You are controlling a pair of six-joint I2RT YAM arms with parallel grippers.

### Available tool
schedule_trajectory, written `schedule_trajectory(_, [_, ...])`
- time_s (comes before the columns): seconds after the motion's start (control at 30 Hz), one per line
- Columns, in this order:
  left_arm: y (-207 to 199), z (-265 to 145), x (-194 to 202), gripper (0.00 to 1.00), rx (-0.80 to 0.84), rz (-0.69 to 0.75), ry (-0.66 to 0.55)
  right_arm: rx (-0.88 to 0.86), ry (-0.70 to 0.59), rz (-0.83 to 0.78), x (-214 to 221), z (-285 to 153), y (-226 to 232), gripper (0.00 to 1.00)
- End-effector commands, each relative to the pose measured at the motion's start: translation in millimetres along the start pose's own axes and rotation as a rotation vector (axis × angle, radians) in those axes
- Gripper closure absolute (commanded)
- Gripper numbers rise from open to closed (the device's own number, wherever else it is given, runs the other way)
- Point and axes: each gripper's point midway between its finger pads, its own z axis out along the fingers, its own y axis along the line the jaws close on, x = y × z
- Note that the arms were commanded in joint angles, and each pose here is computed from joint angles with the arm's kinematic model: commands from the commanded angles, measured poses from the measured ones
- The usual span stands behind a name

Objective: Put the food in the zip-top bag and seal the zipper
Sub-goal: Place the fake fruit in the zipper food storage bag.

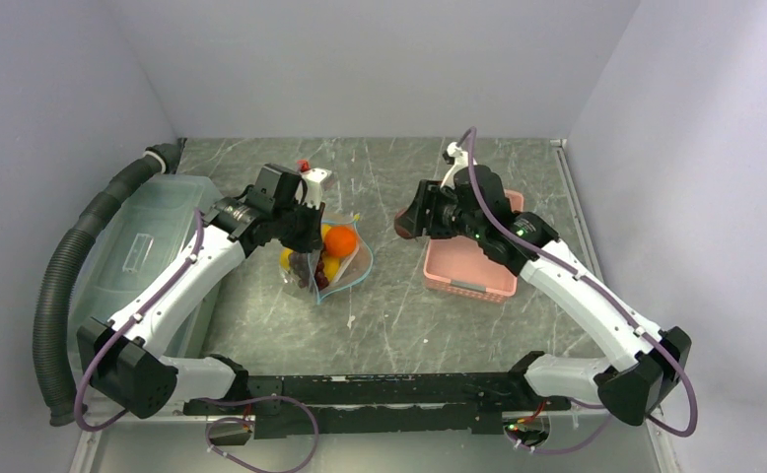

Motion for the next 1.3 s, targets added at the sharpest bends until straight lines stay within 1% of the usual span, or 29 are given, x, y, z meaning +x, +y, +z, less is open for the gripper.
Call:
schedule_trajectory(0.0, [-6, 0, -10, 1.0, 0.029, 0.026, -0.038, -0.177, -0.051, 0.017, -18, -6, 54, 0.76])
schedule_trajectory(0.27, [-7, -2, -11, 1.0, 0.033, 0.026, -0.043, -0.277, 0.012, 0.011, 2, 11, 95, 0.75])
schedule_trajectory(0.53, [-8, -2, -11, 1.0, 0.036, 0.026, -0.043, -0.303, 0.085, -0.015, 27, 34, 125, 0.73])
schedule_trajectory(0.97, [-8, -3, -11, 1.0, 0.038, 0.027, -0.048, -0.157, 0.165, -0.019, 47, 70, 117, 0.71])
schedule_trajectory(1.1, [-8, -5, -12, 1.0, 0.039, 0.029, -0.052, -0.112, 0.198, -0.032, 57, 80, 111, 0.68])
schedule_trajectory(1.17, [-8, -5, -11, 1.0, 0.037, 0.027, -0.051, -0.095, 0.217, -0.038, 62, 84, 108, 0.64])
schedule_trajectory(1.27, [-8, -4, -12, 1.0, 0.038, 0.029, -0.053, -0.06, 0.22, -0.046, 66, 90, 104, 0.53])
